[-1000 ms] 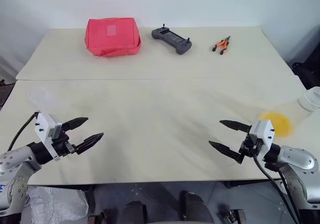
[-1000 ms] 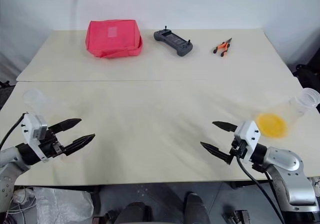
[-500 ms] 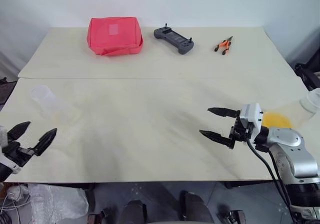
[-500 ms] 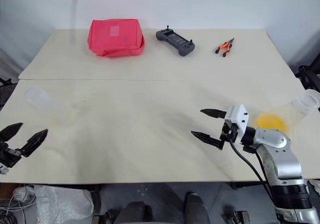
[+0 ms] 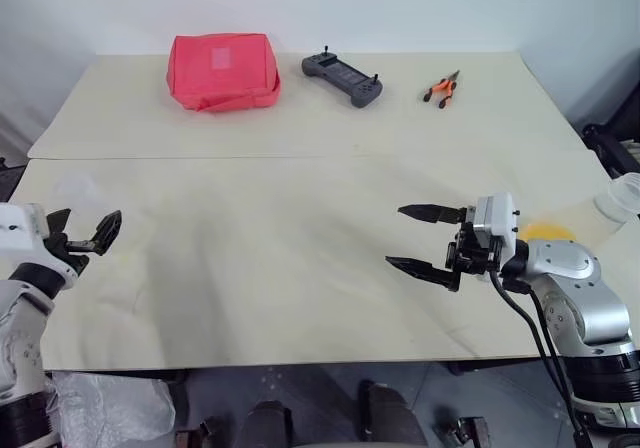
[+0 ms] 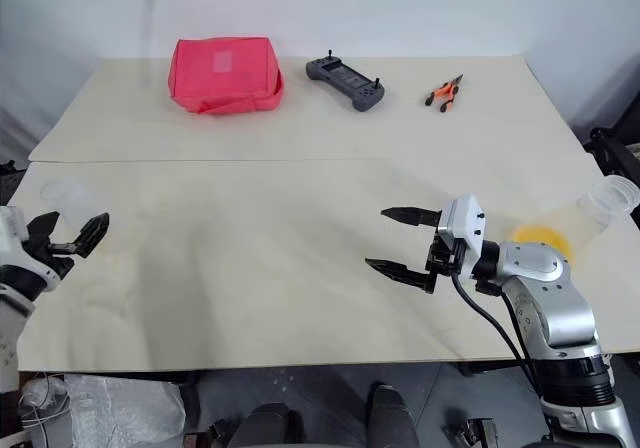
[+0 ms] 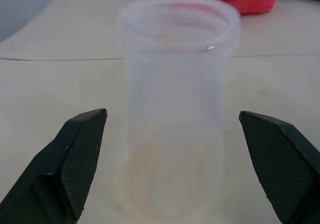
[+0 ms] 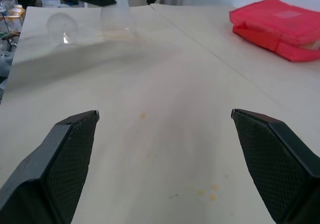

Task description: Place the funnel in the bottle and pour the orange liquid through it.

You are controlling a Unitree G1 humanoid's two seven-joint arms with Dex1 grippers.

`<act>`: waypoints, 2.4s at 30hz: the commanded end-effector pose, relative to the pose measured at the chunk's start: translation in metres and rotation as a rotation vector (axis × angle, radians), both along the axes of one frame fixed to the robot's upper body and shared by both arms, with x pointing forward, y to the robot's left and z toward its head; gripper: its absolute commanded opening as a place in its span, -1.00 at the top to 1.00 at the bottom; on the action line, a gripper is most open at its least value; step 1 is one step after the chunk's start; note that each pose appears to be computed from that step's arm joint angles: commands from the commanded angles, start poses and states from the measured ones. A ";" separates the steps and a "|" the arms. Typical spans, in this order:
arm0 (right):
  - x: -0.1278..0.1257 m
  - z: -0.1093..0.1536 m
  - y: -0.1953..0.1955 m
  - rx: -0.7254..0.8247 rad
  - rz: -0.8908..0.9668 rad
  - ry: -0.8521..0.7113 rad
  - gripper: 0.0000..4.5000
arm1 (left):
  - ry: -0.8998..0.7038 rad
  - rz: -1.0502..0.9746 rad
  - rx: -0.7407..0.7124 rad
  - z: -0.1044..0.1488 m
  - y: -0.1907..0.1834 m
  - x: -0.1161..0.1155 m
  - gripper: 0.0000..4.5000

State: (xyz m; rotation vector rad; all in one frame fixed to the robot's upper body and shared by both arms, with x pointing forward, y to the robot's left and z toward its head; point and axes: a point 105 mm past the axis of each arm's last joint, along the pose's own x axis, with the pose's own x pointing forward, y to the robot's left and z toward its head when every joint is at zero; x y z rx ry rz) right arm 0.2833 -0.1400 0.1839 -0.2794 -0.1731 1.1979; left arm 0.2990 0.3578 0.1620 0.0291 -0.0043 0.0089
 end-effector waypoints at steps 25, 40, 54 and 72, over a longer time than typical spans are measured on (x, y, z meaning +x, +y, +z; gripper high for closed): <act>-0.005 0.015 -0.012 -0.013 -0.039 -0.077 -1.00 | -0.155 -0.417 0.180 0.068 -0.062 0.040 -0.09; -0.012 0.012 -0.037 -0.063 -0.144 -0.089 -1.00 | -0.154 -1.228 0.197 0.067 -0.256 0.076 -0.09; -0.036 0.006 -0.044 -0.038 -0.279 -0.091 -1.00 | -0.164 -1.548 0.244 0.050 -0.333 0.070 -0.09; -0.034 0.008 -0.042 -0.033 -0.294 -0.104 -1.00 | -0.128 -1.645 0.230 0.025 -0.343 0.056 -0.97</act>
